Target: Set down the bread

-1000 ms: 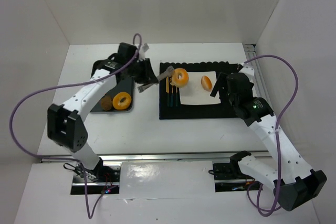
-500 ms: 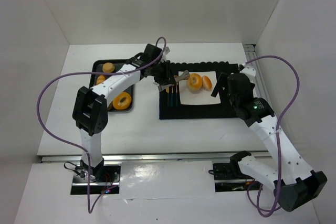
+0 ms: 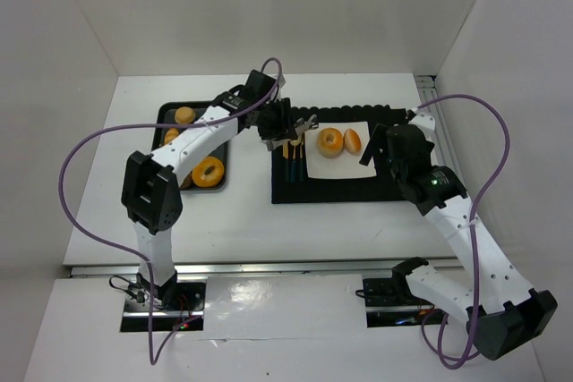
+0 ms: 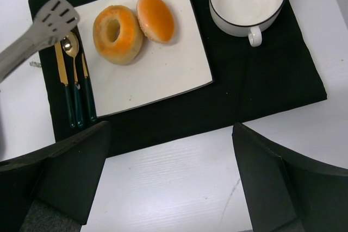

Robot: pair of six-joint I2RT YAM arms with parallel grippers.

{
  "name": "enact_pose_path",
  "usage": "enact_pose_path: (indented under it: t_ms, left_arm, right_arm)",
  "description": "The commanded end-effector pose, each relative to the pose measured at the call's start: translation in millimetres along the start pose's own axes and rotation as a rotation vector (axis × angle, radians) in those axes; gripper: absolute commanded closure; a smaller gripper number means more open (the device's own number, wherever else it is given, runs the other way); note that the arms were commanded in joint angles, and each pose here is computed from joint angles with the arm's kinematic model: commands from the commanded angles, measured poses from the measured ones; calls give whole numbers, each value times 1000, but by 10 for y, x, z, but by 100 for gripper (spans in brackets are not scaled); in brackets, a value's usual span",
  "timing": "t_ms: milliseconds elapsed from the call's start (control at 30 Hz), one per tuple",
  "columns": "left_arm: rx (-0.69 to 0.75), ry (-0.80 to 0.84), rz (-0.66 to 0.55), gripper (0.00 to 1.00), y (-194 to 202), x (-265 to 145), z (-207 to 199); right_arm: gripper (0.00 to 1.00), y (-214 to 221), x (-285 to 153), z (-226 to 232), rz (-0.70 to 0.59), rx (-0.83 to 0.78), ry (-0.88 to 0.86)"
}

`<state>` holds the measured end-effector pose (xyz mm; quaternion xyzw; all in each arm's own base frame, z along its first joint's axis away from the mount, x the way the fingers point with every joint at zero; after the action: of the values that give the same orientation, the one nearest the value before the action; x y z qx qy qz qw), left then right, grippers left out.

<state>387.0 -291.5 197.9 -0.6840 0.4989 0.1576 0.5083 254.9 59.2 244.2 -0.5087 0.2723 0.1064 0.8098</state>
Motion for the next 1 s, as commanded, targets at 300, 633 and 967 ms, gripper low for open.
enact_pose_path:
  t_ms: [300, 633, 967]
  left_arm:
    - [-133, -461, -147, 46, -53, -1507, 1345]
    - [-350, -760, -132, 42, 510, -2037, 2405]
    - [-386, -730, -102, 37, 585, -1909, 2559]
  right_arm:
    - [1, 34, 91, 25, -7, -14, -16]
    - [1, 111, 189, 80, 26, -31, -48]
    - [1, 119, 187, 90, 32, -31, -56]
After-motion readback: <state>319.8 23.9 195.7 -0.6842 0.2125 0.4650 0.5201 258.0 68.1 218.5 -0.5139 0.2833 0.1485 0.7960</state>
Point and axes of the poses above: each gripper's point midway between its finger pads, its own x axis out along the fingers, its own z axis along the line the jaws close on, y = z × x, the point moved 3 cm from there along -x, back along the fingers, and after that the axes turned 8 degrees about x, right-handed, at the moved point
